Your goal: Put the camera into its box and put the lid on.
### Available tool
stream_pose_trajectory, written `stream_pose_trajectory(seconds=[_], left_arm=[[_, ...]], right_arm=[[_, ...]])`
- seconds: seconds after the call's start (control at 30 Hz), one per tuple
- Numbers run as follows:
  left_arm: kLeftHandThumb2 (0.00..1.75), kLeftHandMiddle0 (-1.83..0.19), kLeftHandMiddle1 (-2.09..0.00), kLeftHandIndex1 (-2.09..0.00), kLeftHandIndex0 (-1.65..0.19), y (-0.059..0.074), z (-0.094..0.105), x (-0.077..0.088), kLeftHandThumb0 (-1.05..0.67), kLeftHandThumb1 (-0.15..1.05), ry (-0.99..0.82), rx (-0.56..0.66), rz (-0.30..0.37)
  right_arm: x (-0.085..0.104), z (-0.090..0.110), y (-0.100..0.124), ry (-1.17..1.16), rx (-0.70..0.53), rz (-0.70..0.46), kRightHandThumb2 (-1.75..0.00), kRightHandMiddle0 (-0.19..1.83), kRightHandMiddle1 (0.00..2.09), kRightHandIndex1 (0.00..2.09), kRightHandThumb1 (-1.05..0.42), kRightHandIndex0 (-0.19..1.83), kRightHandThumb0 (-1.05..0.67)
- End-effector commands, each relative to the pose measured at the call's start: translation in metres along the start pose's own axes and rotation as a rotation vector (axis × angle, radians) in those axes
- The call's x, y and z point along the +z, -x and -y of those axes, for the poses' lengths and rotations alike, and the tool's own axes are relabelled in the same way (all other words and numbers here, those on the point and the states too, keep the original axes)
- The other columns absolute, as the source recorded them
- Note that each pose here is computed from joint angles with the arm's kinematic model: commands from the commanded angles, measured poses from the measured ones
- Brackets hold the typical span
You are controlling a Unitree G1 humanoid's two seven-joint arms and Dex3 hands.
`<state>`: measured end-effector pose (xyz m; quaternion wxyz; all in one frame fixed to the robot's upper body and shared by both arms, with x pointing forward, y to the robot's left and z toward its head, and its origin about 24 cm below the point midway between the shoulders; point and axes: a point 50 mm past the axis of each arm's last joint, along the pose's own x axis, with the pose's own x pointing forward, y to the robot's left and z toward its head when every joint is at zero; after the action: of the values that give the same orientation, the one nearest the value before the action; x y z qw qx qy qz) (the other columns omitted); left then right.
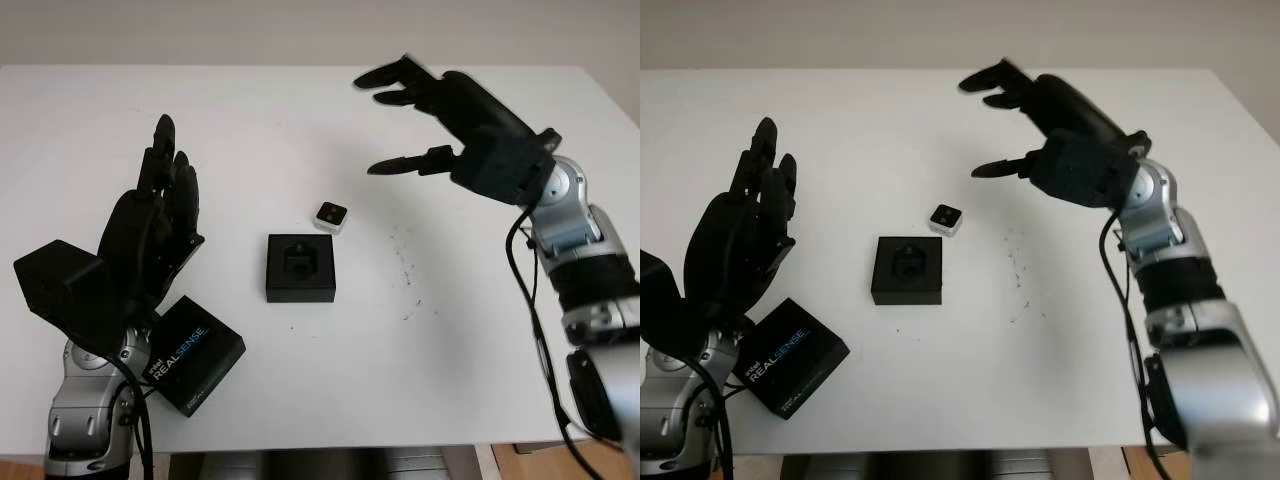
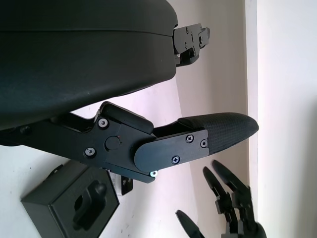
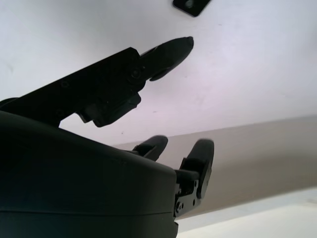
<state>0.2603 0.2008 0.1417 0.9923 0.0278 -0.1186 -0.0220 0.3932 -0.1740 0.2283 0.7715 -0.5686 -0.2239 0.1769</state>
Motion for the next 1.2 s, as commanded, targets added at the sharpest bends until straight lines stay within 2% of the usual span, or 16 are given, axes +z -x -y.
stream_pose_trajectory(seconds=[0.0, 0.2, 0.33, 0.4, 0.77, 1.17], left_arm=[[0.67, 0.17, -0.05, -0.05, 0.18, 0.000, -0.001, 0.005, -0.79, 1.05, -0.009, -0.003, 0.027], [0.66, 0.18, -0.05, -0.05, 0.18, 0.000, -0.002, 0.005, -0.79, 1.05, -0.008, 0.004, 0.019], [0.66, 0.17, -0.06, -0.06, 0.17, 0.000, -0.002, 0.005, -0.79, 1.05, -0.009, 0.002, 0.021], [0.66, 0.17, -0.06, -0.06, 0.17, -0.001, -0.002, 0.004, -0.79, 1.05, -0.009, 0.002, 0.019], [0.66, 0.17, -0.05, -0.05, 0.17, 0.000, -0.003, 0.004, -0.79, 1.05, -0.016, 0.009, 0.016], [0.66, 0.17, -0.05, -0.05, 0.18, 0.002, -0.004, 0.003, -0.79, 1.05, -0.024, 0.015, 0.010]], right_arm=[[0.001, 0.011, -0.004, 0.067, 0.005, 0.018, -0.06, 0.22, 0.62, 0.34, -0.76, 0.33, -0.42], [0.010, 0.005, -0.013, 0.215, 0.098, 0.091, -0.05, 0.30, 0.54, 0.32, -0.74, 0.40, -0.37], [0.014, -0.002, -0.017, 0.318, 0.171, 0.105, -0.05, 0.40, 0.33, 0.18, -0.78, 0.42, -0.33], [0.016, -0.006, -0.019, 0.370, 0.177, 0.126, -0.05, 0.41, 0.30, 0.17, -0.78, 0.43, -0.34], [0.026, -0.025, -0.024, 0.403, 0.198, 0.208, -0.05, 0.44, 0.27, 0.17, -0.79, 0.50, -0.31], [0.035, -0.042, -0.031, 0.396, 0.182, 0.237, -0.06, 0.47, 0.29, 0.18, -0.82, 0.54, -0.32]])
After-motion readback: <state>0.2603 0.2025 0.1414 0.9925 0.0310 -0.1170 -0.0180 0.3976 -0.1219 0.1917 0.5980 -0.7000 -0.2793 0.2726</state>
